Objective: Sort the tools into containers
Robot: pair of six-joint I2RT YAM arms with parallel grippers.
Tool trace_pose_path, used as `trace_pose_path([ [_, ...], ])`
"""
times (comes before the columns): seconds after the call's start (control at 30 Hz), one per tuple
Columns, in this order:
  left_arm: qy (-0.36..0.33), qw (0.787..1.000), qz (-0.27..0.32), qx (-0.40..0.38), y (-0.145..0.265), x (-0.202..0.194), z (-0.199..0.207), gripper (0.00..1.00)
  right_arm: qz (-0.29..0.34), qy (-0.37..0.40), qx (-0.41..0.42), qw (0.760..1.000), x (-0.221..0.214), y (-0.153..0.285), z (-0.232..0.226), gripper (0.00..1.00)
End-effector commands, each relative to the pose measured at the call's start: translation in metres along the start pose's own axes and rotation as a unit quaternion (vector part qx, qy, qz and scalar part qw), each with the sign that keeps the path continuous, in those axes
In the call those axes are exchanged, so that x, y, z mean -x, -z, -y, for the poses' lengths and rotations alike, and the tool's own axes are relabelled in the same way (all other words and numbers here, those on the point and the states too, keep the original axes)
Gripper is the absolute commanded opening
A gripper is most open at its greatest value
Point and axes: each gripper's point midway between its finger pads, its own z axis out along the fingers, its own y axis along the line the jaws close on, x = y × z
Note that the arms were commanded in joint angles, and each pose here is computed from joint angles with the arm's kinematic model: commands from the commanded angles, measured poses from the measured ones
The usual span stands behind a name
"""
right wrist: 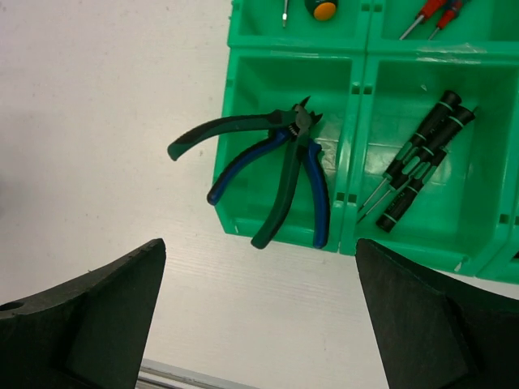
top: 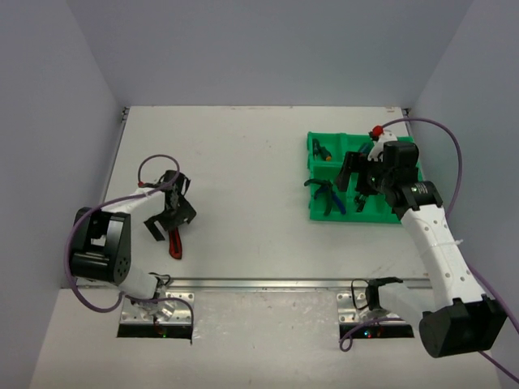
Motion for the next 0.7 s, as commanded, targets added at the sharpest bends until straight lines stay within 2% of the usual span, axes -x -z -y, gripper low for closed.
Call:
trace_pose_path([
  [0.0,0.036,0.999,-0.013,-0.023,-0.009,-0.013,0.004,0.9,0.032,0.013,0.036,0.999,0.016,-0.003,-0.012,0.99],
  [0.07,0.037,0.998,-0.005,-0.042,-0.008,-0.014,0.005,0.74,0.03,0.013,0.04,0.999,0.016,-0.005,-0.013,0.99],
  [0.1,0.038,0.998,0.0,-0.054,-0.007,-0.014,0.007,0.59,0.029,0.012,0.044,0.999,0.014,-0.006,-0.015,0.99],
  [0.13,0.039,0.997,0.002,-0.072,-0.005,-0.013,0.013,0.35,0.028,0.012,0.055,0.998,0.012,-0.006,-0.018,0.99],
  [0.17,0.035,0.995,0.002,-0.091,-0.002,-0.013,0.018,0.2,0.029,0.011,0.065,0.997,0.011,-0.007,-0.021,0.99],
  [0.2,0.031,0.993,0.002,-0.11,0.001,-0.013,0.023,0.08,0.029,0.011,0.076,0.997,0.01,-0.007,-0.025,0.99],
  [0.23,0.024,0.991,0.0,-0.128,0.004,-0.013,0.029,0.03,0.028,0.011,0.087,0.996,0.009,-0.007,-0.028,0.99],
  [0.3,0.015,0.985,-0.002,-0.169,0.013,-0.014,0.041,0.0,0.042,0.016,0.116,0.992,0.011,-0.003,-0.038,0.99],
  [0.4,0.007,0.961,0.01,-0.277,0.046,-0.01,0.071,0.0,0.074,0.02,0.212,0.974,0.015,0.011,-0.07,0.99],
  [0.47,-0.026,0.93,0.024,-0.366,0.089,-0.018,0.099,0.0,0.067,0.022,0.329,0.942,0.002,0.026,-0.105,0.99],
  [0.53,-0.037,0.898,0.059,-0.435,0.139,-0.017,0.121,0.0,0.046,0.005,0.434,0.9,-0.008,0.046,-0.142,0.99],
  [0.6,-0.044,0.867,0.074,-0.49,0.186,-0.024,0.141,0.0,0.019,-0.006,0.444,0.896,-0.026,0.036,-0.165,0.99],
  [0.67,-0.04,0.846,0.063,-0.528,0.213,-0.031,0.151,0.0,0.011,-0.01,0.404,0.915,-0.044,0.014,-0.176,0.99],
])
